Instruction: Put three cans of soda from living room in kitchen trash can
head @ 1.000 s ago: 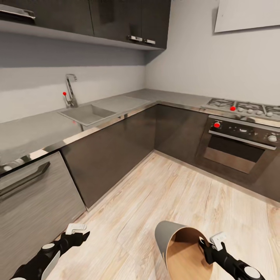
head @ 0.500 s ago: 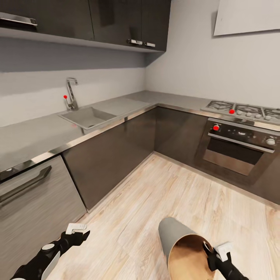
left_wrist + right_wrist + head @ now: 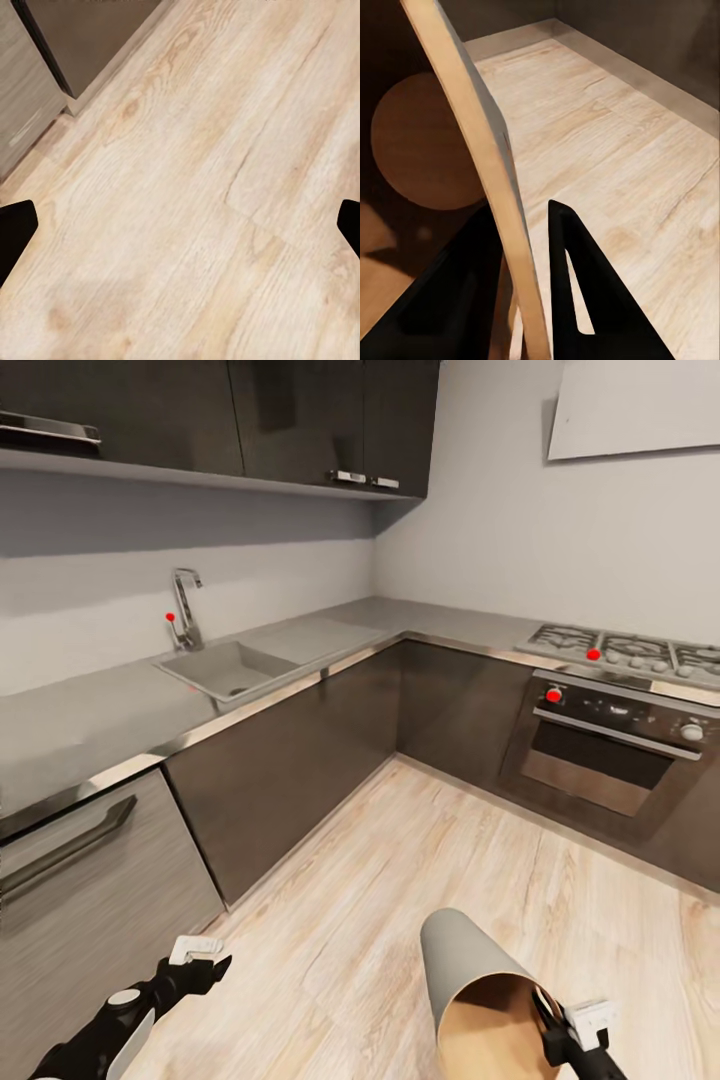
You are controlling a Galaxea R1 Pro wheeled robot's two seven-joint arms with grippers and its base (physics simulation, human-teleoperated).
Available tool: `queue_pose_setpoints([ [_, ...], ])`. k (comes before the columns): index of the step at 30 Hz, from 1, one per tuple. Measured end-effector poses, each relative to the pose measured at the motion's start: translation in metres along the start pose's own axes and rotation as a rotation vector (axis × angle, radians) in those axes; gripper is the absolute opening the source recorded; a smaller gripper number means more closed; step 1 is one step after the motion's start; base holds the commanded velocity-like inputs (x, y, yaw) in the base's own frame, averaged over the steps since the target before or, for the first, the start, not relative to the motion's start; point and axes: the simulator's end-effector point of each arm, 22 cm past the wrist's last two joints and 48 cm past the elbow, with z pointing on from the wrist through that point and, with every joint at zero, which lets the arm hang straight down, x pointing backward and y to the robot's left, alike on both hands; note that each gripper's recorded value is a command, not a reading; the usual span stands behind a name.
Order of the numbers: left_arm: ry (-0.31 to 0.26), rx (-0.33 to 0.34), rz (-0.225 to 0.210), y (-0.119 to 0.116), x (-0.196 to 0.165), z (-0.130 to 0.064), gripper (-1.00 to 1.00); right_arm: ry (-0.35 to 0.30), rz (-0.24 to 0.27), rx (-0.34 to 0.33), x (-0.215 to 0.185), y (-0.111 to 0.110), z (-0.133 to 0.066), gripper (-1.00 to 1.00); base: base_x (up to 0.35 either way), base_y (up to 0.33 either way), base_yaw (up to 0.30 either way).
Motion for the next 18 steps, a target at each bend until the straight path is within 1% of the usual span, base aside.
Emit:
queue_pose_setpoints([
  [3, 0.001, 0.001, -0.001, -0.001, -0.003, -0.004, 1.0, 0.003, -0.011, -0.029, -0.004, 0.007, -0.002, -1.0, 0.0, 0.0, 0.0],
  [7, 0.001, 0.001, 0.0, -0.002, -0.008, -0.009, 1.0, 0.002, 0.004, -0.016, -0.011, 0.002, -0.005, -1.0, 0.0, 0.0, 0.0],
  [10, 0.001, 0.004, -0.002, -0.004, -0.012, -0.012, 1.0, 0.006, -0.008, -0.028, -0.015, 0.003, -0.007, -1.0, 0.0, 0.0, 0.0],
  [13, 0.001, 0.006, -0.002, -0.006, -0.016, -0.016, 1.0, 0.008, -0.005, -0.027, -0.019, 0.0, -0.01, -1.0, 0.0, 0.0, 0.0],
  [15, 0.001, 0.006, -0.002, -0.006, -0.018, -0.018, 1.0, 0.01, -0.008, -0.049, -0.021, 0.003, -0.012, -1.0, 0.0, 0.0, 0.0],
  [16, 0.001, 0.007, -0.003, -0.007, -0.019, -0.019, 1.0, 0.01, -0.004, -0.077, -0.023, 0.007, -0.013, -1.0, 0.0, 0.0, 0.0],
  [18, 0.001, 0.007, -0.003, -0.007, -0.022, -0.022, 1.0, 0.01, -0.015, -0.12, -0.026, 0.016, -0.016, -1.0, 0.0, 0.0, 0.0],
])
